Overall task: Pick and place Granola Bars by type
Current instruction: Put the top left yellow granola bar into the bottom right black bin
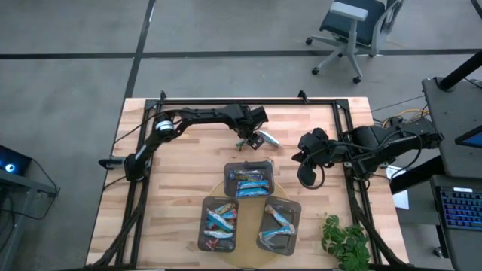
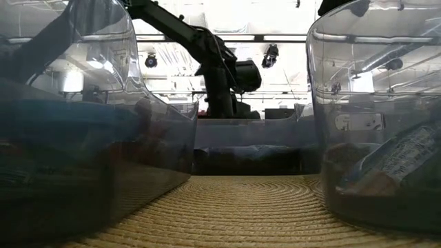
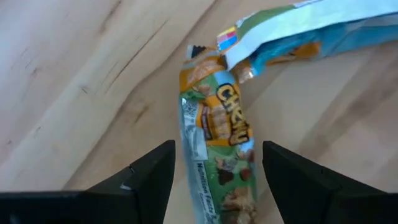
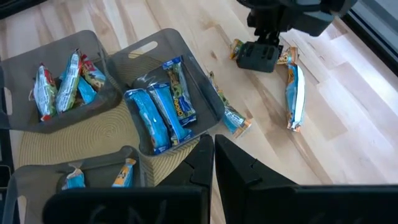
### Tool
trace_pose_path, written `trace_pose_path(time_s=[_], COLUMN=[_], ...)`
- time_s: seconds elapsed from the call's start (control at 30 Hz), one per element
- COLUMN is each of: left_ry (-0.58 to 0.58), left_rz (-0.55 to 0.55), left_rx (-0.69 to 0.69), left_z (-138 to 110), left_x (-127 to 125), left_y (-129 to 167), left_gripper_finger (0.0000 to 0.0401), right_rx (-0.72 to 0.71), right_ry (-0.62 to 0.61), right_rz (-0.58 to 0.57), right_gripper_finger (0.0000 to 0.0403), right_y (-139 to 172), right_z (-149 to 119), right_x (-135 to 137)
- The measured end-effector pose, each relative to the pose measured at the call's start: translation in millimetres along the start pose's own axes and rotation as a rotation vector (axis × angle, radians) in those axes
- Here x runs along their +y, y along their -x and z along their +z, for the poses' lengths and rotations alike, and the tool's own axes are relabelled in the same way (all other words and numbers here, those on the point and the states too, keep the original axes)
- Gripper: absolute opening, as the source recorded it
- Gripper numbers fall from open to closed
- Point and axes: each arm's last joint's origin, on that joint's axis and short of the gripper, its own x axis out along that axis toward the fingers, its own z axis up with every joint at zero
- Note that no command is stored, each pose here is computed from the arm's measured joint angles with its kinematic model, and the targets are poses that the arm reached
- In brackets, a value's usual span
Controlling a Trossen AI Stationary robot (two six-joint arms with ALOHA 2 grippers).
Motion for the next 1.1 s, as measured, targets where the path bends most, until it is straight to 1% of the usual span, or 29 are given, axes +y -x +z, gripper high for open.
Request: trace_pose_path(time_s=[0.17, 0.27, 0.37, 0.6, 0.73, 0.83, 1.1], left_ry=[0.003, 0.006, 0.010, 0.010, 0.004, 0.003, -0.005], left_rz=[0.015, 0.017, 0.024, 0.038, 0.038, 0.037, 0.025], left_rx=[0.017, 0.021, 0.025, 0.029, 0.031, 0.032, 0.040], left_z=[-2, -2, -3, -3, -3, -3, -4], left_x=[-1, -1, 0, 0, 1, 1, 0], left_y=[-10, -12, -15, -16, -16, -16, -16], left_gripper_finger=[0.0221, 0.0212, 0.0192, 0.0131, 0.0109, 0.0102, 0.0100], right_rx=[0.000, 0.000, 0.000, 0.000, 0.000, 0.000, 0.000], right_ry=[-0.004, -0.004, -0.004, -0.004, -0.004, -0.004, -0.004], right_rz=[0.000, 0.000, 0.000, 0.000, 0.000, 0.000, 0.000], right_gripper_finger=[0.0008, 0.0009, 0.0009, 0.0009, 0.0009, 0.0009, 0.0009], right_y=[0, 0, 0, 0, 0, 0, 0], right_z=[0, 0, 0, 0, 0, 0, 0], right_x=[0, 0, 0, 0, 0, 0, 0])
